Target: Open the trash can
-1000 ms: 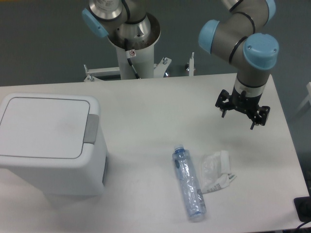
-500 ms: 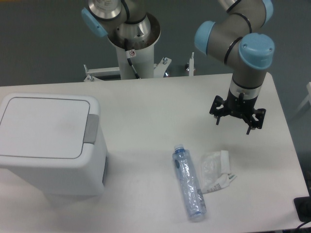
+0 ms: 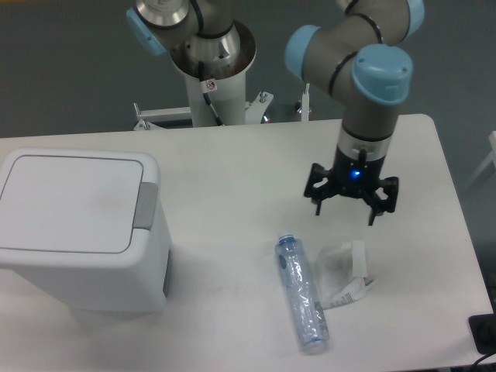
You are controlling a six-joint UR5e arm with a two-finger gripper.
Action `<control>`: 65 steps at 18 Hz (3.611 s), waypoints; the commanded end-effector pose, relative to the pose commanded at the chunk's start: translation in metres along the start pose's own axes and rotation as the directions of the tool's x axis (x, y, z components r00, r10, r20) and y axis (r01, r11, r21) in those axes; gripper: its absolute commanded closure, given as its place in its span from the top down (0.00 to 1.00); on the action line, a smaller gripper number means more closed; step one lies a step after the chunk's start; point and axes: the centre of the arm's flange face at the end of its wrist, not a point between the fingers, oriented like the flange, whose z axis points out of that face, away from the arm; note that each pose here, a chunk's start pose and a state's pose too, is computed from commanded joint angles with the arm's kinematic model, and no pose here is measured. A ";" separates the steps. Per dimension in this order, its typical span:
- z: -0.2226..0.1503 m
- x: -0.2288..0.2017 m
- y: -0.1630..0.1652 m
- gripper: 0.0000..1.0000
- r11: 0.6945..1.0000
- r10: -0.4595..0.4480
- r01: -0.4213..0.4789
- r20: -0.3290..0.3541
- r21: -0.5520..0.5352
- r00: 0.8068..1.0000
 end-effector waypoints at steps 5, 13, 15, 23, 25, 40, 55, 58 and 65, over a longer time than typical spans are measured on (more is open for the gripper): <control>-0.037 0.012 -0.050 1.00 0.997 -0.080 0.082 -0.161 0.005 0.984; -0.041 0.094 -0.086 1.00 1.000 -0.018 0.013 -0.260 -0.023 0.965; -0.049 0.115 -0.085 1.00 1.000 0.007 -0.012 -0.265 -0.018 0.964; -0.051 0.139 -0.082 1.00 0.999 0.027 -0.037 -0.283 -0.030 0.959; -0.050 0.143 -0.080 1.00 0.999 0.029 -0.040 -0.285 -0.032 0.958; -0.049 0.157 -0.081 1.00 0.999 -0.005 -0.006 -0.298 -0.035 0.955; -0.033 0.163 -0.080 1.00 0.999 -0.029 0.015 -0.296 -0.050 0.955; -0.032 0.163 -0.080 1.00 0.999 -0.030 0.015 -0.296 -0.051 0.955; -0.034 0.163 -0.081 1.00 0.999 -0.028 0.015 -0.294 -0.047 0.955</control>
